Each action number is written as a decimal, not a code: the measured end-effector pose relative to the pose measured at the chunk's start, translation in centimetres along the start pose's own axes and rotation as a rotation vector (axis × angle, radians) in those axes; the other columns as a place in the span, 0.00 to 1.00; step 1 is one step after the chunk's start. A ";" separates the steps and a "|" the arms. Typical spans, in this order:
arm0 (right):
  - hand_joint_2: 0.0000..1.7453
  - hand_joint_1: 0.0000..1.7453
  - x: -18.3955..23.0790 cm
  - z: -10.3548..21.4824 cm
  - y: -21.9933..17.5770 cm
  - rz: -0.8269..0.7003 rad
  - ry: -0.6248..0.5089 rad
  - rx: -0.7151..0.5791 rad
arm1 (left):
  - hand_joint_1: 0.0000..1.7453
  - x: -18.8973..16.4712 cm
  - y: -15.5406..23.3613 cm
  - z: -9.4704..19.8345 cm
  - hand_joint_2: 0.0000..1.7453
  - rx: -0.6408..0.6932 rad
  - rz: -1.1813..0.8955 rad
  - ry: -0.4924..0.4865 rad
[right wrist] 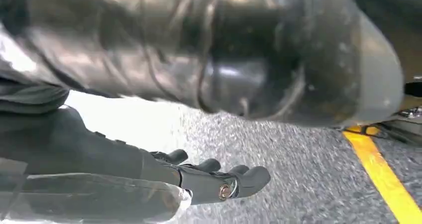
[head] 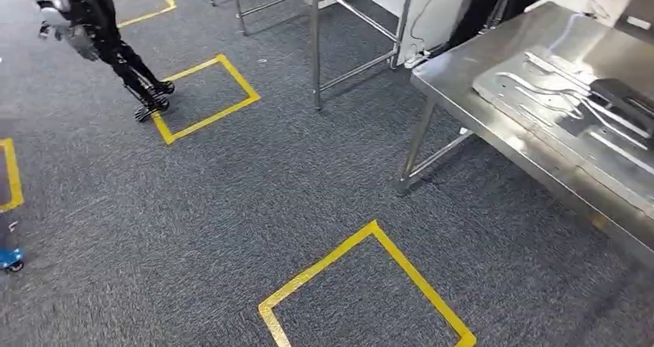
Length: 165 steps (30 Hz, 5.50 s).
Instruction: Take the parts from the cabinet and place them on the table.
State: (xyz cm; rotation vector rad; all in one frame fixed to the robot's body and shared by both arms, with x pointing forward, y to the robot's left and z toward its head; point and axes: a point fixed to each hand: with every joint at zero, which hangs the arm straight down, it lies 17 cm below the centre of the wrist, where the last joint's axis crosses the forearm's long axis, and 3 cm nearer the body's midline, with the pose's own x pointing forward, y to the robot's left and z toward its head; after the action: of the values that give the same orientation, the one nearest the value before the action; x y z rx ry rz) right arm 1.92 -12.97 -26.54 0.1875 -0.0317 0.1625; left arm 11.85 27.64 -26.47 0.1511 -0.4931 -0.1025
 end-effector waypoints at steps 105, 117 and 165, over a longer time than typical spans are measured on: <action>0.00 0.00 -1.0 -0.1 -0.2 0.062 0.022 -0.013 | 0.00 -0.7 -0.3 0.2 0.00 -0.003 0.008 0.020; 0.00 0.00 -1.1 -0.1 -0.2 0.062 0.022 -0.012 | 0.00 -0.9 -0.5 0.3 0.00 -0.005 0.008 0.023; 0.00 0.00 -0.5 0.0 0.0 0.073 0.004 0.003 | 0.00 -0.7 -0.2 0.2 0.00 0.011 -0.012 0.020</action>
State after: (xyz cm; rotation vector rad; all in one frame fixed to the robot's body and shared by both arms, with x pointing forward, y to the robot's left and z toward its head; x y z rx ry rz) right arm 1.40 -13.08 -26.58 0.1892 -0.0339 0.2362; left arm 11.18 27.49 -26.65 0.1656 -0.4728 -0.1100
